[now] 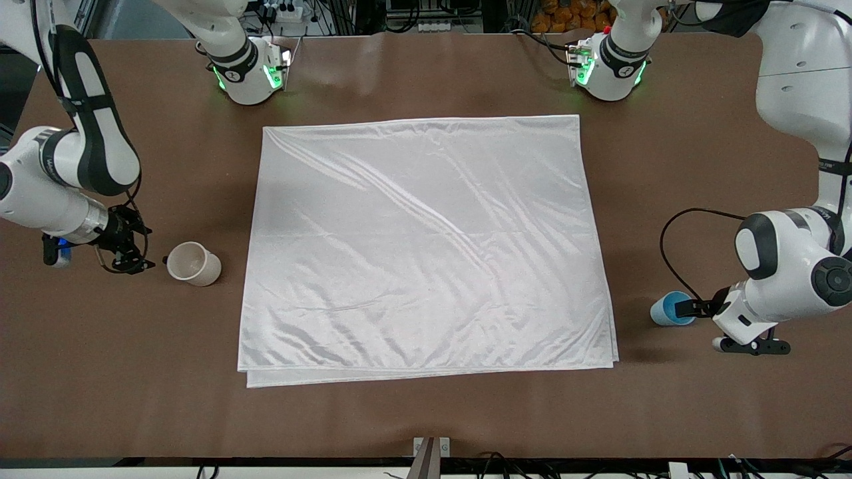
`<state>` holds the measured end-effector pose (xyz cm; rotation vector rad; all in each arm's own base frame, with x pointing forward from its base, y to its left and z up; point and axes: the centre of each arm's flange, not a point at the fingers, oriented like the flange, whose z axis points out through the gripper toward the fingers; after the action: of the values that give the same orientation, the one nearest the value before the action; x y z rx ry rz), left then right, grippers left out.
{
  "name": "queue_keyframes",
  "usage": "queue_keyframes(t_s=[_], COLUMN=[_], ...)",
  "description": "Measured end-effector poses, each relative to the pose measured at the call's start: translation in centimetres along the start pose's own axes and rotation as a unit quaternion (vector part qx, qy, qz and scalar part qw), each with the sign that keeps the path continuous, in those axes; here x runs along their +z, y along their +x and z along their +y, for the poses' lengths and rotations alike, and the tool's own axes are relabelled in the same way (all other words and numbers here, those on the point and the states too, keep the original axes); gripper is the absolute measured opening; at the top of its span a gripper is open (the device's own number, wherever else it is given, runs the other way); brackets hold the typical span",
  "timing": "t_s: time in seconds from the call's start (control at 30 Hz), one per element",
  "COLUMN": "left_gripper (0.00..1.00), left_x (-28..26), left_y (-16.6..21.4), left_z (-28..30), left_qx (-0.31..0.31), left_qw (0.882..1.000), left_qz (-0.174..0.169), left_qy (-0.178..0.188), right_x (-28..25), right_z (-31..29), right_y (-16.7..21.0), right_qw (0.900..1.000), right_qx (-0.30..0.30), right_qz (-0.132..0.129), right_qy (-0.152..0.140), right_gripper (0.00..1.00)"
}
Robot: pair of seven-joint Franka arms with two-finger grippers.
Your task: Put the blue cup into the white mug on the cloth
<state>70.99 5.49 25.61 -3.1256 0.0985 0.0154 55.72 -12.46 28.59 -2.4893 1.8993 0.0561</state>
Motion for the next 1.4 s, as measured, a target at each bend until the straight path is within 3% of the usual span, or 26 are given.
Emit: queue_keyframes(t_s=[0.17,0.8,1.4], left_gripper=[0.94,0.05,0.04], left_x=[0.4,0.4,-0.8], left_y=[0.0,0.0,0.5], left_z=[0.0,0.1,0.0], left_qx=[0.000,0.001,0.000], left_qw=[1.000,1.000,1.000], left_qz=[-0.002,-0.001,0.010], left_qy=[0.000,-0.001,0.001], right_x=[0.5,3.5,6.6], right_z=[0.0,-0.4,-0.3], right_y=[0.1,0.5,0.7], right_qw=[1.000,0.999,0.999], right_qx=[0.011,0.033,0.035], right_qz=[-0.001,0.003,-0.001], right_qy=[-0.002,0.009,0.003], right_gripper=[0.91,0.89,0.86])
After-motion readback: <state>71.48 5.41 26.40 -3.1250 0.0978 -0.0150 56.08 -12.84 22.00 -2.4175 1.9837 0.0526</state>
